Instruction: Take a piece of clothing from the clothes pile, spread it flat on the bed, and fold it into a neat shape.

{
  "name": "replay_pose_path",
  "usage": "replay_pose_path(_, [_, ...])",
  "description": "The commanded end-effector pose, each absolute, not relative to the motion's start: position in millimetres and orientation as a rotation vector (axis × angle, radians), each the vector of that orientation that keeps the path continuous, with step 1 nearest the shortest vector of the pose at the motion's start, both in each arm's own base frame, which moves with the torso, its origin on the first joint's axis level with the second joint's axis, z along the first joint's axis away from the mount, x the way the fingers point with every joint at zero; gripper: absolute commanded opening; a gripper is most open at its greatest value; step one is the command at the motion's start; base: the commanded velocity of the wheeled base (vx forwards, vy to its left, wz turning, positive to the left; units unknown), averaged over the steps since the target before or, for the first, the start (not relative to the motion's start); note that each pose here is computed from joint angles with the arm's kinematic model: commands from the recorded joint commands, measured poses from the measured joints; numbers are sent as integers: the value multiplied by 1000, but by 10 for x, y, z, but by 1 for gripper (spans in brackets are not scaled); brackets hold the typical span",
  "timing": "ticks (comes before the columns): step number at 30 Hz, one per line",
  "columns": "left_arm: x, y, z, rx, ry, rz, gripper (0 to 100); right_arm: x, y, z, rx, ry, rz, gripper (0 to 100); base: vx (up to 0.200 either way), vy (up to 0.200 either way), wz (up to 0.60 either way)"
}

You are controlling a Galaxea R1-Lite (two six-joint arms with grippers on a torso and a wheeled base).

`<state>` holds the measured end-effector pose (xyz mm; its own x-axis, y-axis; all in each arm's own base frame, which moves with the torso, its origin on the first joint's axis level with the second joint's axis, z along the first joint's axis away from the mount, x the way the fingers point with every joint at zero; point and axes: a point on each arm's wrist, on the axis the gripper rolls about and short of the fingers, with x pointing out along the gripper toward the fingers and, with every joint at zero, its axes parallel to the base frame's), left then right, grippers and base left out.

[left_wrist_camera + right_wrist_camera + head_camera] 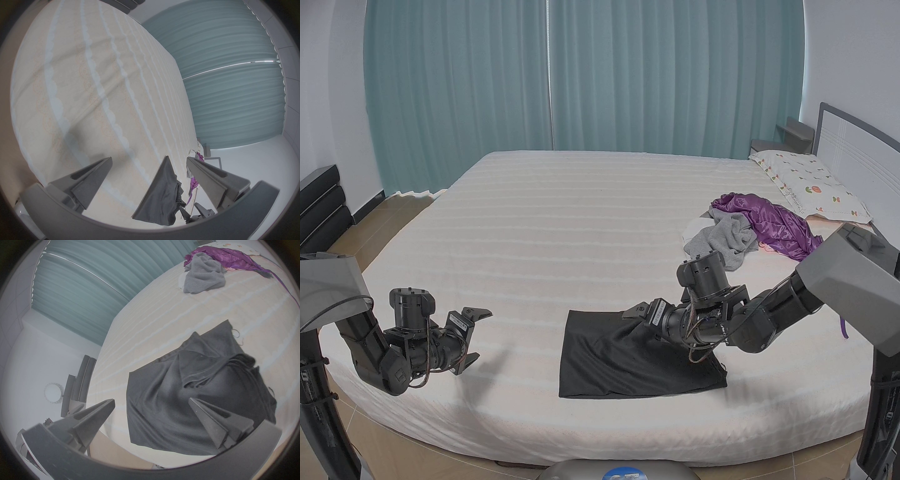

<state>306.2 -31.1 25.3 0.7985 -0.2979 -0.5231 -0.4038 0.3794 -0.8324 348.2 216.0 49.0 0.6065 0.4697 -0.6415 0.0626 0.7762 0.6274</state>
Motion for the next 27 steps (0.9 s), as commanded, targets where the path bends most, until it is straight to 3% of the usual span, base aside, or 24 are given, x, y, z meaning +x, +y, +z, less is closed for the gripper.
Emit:
replay_pose_path(1, [3065,-311,242,-1207,687,78,100,3552,2286,316,646,922,258,100,0,0,0])
replay_pose_path(11, [3065,-311,242,-1207,687,78,100,3803,2168,39,629,901,153,100,0,0,0])
replay_pose_path(18, [3065,-311,237,-1205,688,79,100,4120,1516,73,666,801,13,100,0,0,0])
replay_pose_path(27, [3065,-310,237,-1205,687,80,100,4202,1063,66,681,718,-53,100,0,0,0])
